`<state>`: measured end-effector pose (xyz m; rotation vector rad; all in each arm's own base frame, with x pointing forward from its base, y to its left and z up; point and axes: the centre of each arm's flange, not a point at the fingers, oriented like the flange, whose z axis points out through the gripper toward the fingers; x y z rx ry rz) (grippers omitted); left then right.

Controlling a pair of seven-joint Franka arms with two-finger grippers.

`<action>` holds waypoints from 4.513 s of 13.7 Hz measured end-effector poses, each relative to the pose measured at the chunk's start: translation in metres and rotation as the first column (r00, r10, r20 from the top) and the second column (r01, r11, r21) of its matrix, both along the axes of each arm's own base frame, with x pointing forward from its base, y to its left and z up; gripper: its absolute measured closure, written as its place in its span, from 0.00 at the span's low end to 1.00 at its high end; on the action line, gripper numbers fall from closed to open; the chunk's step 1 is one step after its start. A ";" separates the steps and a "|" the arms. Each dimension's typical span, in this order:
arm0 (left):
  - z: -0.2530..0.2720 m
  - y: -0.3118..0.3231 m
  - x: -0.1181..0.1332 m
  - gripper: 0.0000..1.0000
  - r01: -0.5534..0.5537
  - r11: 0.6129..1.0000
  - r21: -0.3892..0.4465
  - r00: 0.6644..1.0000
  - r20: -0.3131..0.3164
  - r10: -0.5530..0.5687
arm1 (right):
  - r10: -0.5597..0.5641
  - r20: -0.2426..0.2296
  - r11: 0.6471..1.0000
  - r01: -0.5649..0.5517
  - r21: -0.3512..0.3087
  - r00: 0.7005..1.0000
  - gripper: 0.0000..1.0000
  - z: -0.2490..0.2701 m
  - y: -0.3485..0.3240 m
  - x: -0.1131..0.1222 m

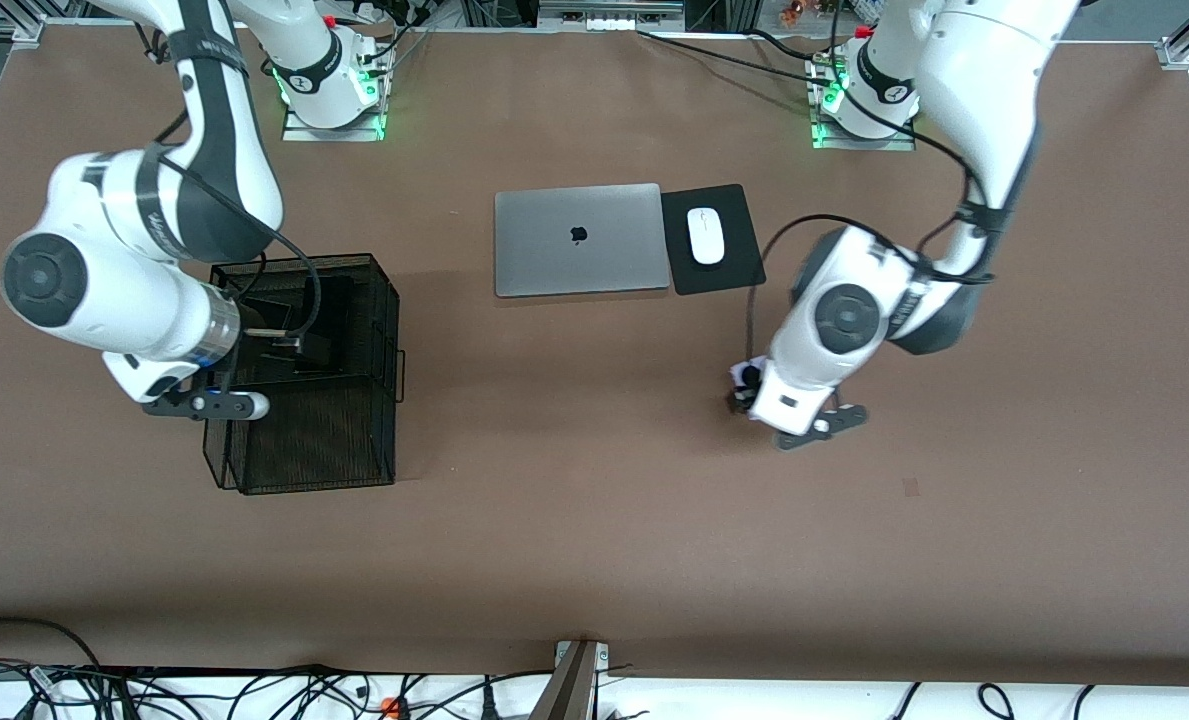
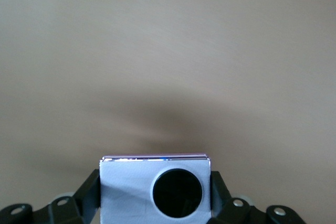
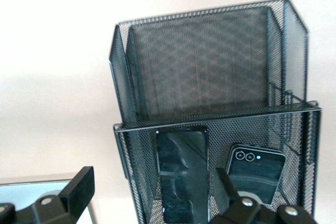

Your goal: Place phones with both arms

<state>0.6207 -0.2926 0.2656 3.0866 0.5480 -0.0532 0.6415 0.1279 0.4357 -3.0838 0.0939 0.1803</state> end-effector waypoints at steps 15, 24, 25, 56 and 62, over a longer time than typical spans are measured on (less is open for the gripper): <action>-0.073 -0.209 -0.023 0.15 0.283 0.955 -0.089 0.949 0.171 -0.265 | -0.090 0.025 0.996 0.090 -0.012 0.996 0.00 0.024 -0.051 0.009; -0.089 -0.220 -0.033 0.01 0.352 0.935 -0.052 0.925 0.175 -0.339 | -0.088 0.024 0.996 0.088 -0.013 0.996 0.00 0.024 -0.049 0.009; -0.087 -0.219 -0.031 0.00 0.352 0.935 -0.046 0.923 0.181 -0.338 | -0.088 0.023 0.996 0.088 -0.013 0.996 0.00 0.024 -0.049 0.009; 0.335 0.236 0.007 0.00 0.345 0.933 0.100 0.934 -0.131 -0.332 | -0.014 0.265 1.000 0.006 0.029 0.964 0.00 -0.229 0.383 -0.053; 0.322 0.222 -0.012 0.00 0.383 0.922 0.058 0.913 -0.179 -0.368 | 0.072 0.316 0.997 -0.061 -0.044 0.946 0.00 -0.256 0.387 -0.059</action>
